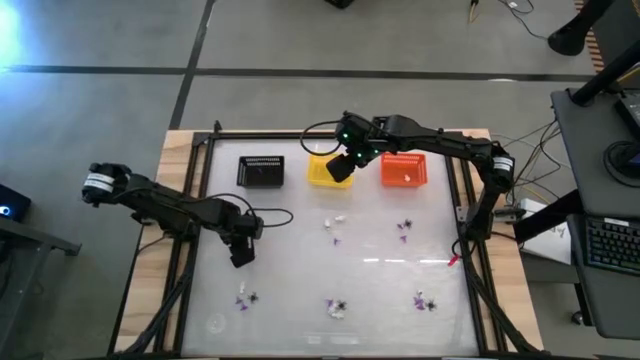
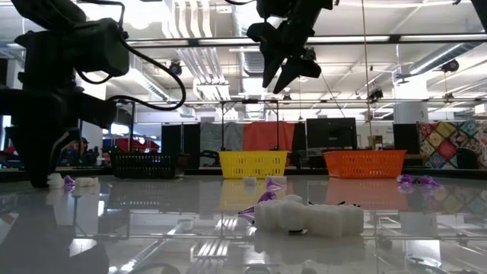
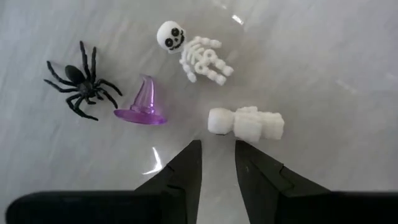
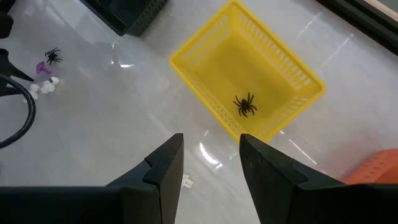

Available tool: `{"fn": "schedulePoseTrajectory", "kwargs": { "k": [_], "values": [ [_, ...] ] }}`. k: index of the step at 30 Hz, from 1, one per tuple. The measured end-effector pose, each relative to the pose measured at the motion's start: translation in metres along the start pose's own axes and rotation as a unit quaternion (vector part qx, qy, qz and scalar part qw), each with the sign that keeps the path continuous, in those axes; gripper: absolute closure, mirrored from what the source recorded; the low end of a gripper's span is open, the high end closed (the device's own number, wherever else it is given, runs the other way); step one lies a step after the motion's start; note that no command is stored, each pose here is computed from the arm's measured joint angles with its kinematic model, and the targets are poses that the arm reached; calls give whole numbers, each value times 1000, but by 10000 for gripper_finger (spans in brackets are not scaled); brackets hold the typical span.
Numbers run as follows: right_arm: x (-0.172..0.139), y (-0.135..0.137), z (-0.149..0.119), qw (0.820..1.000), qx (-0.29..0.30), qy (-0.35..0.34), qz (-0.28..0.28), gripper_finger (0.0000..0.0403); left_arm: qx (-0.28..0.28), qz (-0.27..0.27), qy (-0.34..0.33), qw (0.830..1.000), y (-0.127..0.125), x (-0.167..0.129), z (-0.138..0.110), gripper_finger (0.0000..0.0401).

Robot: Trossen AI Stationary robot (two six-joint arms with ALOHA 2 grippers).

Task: Sort Halloween decoration
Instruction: Put the white skeleton toy into the orange bin

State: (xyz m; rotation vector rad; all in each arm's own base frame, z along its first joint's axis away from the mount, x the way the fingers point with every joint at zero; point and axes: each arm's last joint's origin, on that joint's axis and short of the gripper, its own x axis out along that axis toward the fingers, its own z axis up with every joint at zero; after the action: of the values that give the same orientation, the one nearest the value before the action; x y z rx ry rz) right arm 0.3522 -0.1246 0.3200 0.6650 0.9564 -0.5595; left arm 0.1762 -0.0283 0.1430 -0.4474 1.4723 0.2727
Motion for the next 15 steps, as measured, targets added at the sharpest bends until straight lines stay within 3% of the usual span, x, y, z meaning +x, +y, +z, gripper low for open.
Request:
{"fn": "schedulePoseTrajectory", "kwargs": {
  "k": [11, 15],
  "values": [
    [0, 1, -1, 1000, -1, 0, 1, 252, 92, -27, -35, 995, 2, -18, -6, 308],
    [0, 1, -1, 1000, 4, 0, 1, 252, 89, -31, -41, 995, 0, -17, -4, 287]
  ]
}}
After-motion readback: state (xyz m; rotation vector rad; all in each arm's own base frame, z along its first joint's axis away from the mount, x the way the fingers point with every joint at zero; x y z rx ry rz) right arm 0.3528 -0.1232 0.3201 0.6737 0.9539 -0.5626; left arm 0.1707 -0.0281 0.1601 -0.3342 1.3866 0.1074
